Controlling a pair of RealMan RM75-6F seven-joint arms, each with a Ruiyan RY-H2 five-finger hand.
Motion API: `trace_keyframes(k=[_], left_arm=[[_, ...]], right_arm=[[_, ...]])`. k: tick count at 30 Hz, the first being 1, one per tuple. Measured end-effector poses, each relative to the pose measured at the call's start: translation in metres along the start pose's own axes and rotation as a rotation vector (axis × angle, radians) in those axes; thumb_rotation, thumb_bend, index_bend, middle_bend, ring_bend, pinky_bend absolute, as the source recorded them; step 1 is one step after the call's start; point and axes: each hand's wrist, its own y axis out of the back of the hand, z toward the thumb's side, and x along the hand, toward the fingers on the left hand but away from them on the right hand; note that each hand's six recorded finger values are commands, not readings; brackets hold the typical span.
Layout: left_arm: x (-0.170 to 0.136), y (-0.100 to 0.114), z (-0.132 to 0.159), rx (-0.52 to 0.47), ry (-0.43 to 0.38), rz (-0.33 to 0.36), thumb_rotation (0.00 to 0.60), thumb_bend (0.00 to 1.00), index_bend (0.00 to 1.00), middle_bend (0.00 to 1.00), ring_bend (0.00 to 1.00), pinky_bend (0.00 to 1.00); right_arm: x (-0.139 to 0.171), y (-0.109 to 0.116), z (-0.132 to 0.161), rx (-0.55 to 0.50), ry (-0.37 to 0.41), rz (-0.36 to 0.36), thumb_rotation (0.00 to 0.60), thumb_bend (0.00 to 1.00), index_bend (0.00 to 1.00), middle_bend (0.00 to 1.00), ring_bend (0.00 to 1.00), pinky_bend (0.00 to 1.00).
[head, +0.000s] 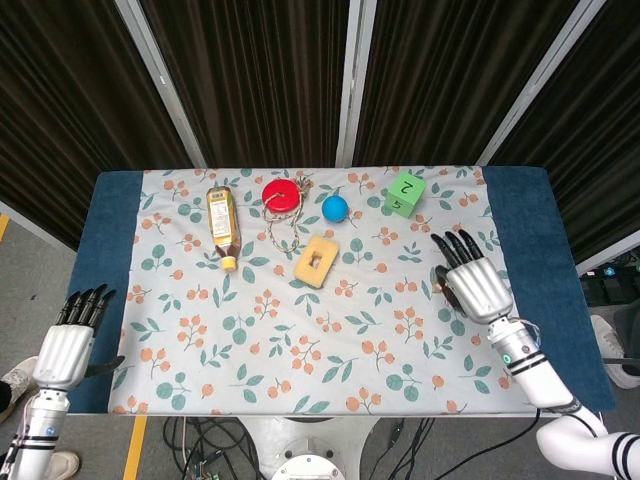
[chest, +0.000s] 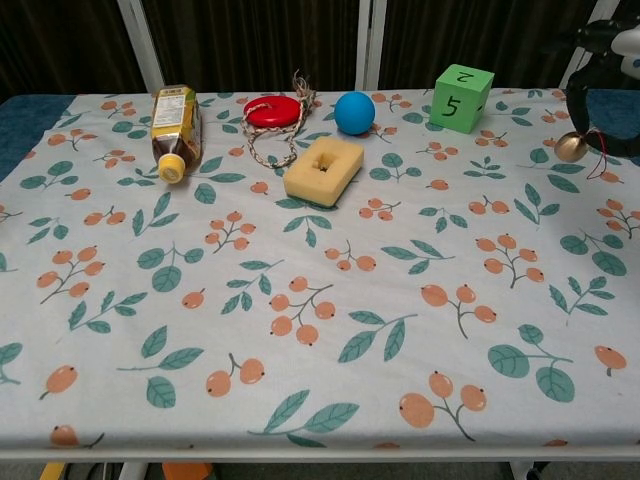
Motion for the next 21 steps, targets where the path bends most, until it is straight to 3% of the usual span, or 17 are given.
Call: trace_keyframes(k=[6, 13, 21], left_arm=[[0.0, -0.001, 0.003, 0.001, -0.01, -0.004, 0.6, 0.0, 0.0, 0.0, 0.0, 0.01], [0.001, -0.002, 0.003, 0.0, -0.007, -0.009, 0.6, 0.0, 0.0, 0.0, 0.0, 0.01], [0.002, -0.003, 0.004, -0.003, -0.009, -0.011, 0.6, 0.0, 0.0, 0.0, 0.0, 0.01]], right_arm=[[0.016, 0.033, 0.028, -0.011, 0.086, -0.109, 0.6, 0.35, 0.74, 0.14, 0.0, 0.0], [0.015, 0.014, -0.021, 0.171, -0.071, -0.054, 0.6, 0.35, 0.77, 0.14, 0.0, 0.0], [0.018, 0.008, -0.011, 0.009, -0.052, -0.031, 0.6, 0.36, 0.8, 0.15, 0.0, 0.0]])
